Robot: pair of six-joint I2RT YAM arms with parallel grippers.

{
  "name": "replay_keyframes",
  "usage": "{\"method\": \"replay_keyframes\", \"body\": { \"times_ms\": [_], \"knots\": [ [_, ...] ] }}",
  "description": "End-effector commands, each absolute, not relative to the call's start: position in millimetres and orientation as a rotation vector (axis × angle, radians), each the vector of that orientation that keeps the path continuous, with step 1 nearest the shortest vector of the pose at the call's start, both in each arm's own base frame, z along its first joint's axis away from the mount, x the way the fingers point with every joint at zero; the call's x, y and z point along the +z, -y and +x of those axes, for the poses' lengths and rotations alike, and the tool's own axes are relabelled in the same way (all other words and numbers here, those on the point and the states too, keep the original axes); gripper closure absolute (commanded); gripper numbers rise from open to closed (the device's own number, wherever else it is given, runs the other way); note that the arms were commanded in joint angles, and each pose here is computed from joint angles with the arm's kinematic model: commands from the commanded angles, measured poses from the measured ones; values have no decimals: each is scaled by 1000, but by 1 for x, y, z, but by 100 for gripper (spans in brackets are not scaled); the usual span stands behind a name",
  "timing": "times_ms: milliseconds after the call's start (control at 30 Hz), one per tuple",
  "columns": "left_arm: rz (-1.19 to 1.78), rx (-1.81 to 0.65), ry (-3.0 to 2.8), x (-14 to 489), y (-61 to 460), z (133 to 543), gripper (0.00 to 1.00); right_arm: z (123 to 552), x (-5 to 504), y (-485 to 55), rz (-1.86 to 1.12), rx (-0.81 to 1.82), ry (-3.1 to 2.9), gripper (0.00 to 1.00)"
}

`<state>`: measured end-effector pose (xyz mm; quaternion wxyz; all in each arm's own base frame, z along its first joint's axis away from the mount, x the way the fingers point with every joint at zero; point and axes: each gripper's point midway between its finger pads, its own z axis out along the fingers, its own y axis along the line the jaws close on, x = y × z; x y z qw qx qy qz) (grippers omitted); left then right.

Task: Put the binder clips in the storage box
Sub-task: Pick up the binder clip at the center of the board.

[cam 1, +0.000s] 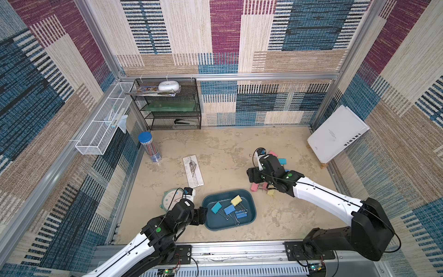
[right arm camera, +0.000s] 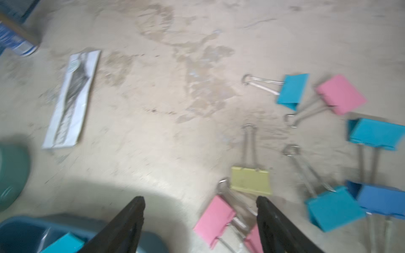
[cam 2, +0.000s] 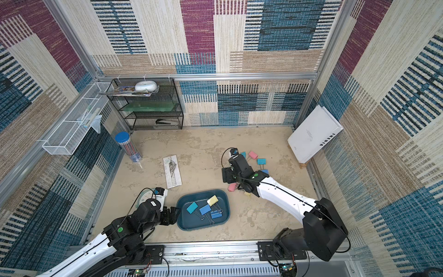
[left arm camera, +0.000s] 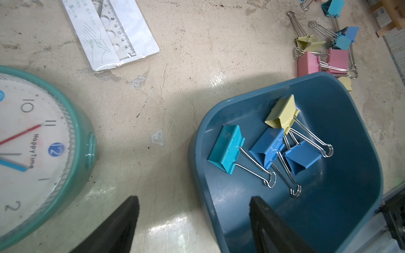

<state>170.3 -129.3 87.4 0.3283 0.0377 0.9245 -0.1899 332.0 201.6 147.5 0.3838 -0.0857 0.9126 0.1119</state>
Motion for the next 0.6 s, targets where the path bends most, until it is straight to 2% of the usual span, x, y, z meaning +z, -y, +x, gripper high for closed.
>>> {"method": "replay_keyframes", "body": {
  "times_ms": [0,200,367,567],
  "knots": [
    [104,-493,-2409,90,129,172,17,355,140,-159,-39,233,-2378,16],
    [104,-492,-2408,90,129,172,17,386,124,-87,263,231,-2394,17],
    [108,-495,-2410,90,130,172,17,404,107,-57,145,6,-2414,15],
    [107,-492,-2411,89,130,172,17,425,74,-50,-72,-129,-2453,14]
  ]
}}
